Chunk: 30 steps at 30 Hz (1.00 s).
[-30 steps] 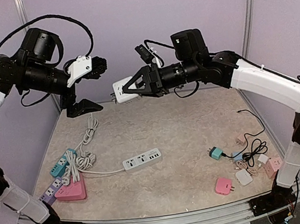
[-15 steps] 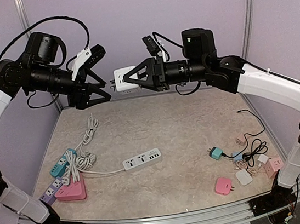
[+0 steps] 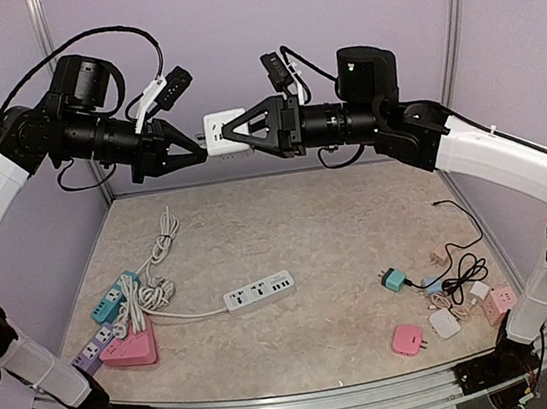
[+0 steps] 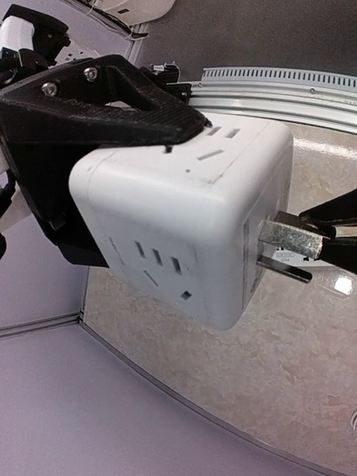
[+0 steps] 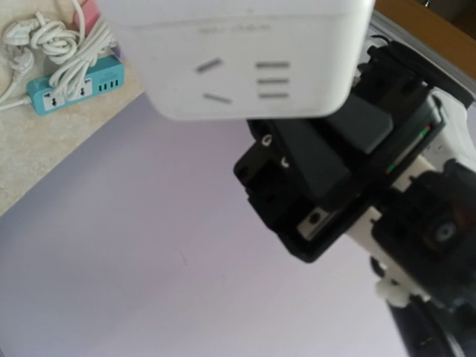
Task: Insert the plug
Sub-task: Pick up the plug from the center of the board.
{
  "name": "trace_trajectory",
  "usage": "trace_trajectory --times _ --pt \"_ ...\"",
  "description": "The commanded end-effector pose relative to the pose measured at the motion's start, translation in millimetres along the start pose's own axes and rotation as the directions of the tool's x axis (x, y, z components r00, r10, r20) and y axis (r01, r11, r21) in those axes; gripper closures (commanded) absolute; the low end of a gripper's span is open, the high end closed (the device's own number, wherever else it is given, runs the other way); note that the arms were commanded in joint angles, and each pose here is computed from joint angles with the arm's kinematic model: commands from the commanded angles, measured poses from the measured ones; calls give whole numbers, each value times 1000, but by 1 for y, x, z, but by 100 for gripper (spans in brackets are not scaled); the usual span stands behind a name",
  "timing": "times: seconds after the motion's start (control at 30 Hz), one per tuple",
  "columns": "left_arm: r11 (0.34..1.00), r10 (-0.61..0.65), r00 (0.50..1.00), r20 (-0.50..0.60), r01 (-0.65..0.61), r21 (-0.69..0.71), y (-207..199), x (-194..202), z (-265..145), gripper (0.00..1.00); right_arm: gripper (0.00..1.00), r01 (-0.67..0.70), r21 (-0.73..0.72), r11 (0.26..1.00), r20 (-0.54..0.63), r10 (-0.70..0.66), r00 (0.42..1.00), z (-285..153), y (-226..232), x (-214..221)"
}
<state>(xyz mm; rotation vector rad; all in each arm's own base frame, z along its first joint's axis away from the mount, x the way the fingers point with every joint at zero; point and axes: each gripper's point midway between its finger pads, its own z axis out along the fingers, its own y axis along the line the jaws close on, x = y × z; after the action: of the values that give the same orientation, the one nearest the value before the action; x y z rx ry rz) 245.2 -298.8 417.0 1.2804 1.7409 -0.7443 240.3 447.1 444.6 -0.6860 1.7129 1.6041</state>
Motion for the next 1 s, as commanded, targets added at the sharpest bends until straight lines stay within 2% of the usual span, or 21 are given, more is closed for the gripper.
trace_trajectory --times 0.0,0.13,0.3,0.43,0.5,0.7,0.83,0.9,0.97 --pt "999 -14 997 72 11 37 -2 -18 -7 100 100 44 -44 998 52 -42 998 -10 25 -15" --pt "996 -39 996 82 32 85 -9 -18 -8 100 100 44 -39 998 57 -42 997 -11 25 -15" --pt "983 -144 984 100 130 132 -6 -18 -10 100 100 69 -23 997 105 -66 992 -17 27 -23" --pt "977 -155 980 121 135 164 -11 -21 -17 67 100 148 -7 989 166 -145 975 -26 36 -33" --pt "972 -168 977 135 141 188 -16 -26 -22 60 100 194 6 981 182 -191 964 -28 41 -34" --pt "954 -201 965 171 153 258 -27 -38 -30 57 100 237 1 972 213 -232 949 -29 49 -37" --pt "967 -172 973 156 137 213 -20 -31 -27 56 100 235 9 972 219 -231 948 -30 50 -38" --pt "981 -137 982 133 115 158 -12 -22 -25 54 100 204 98 974 212 -221 952 -32 36 -41" --pt "995 -74 993 97 67 73 -1 -9 -26 53 100 130 272 954 195 -187 963 -39 5 -44"
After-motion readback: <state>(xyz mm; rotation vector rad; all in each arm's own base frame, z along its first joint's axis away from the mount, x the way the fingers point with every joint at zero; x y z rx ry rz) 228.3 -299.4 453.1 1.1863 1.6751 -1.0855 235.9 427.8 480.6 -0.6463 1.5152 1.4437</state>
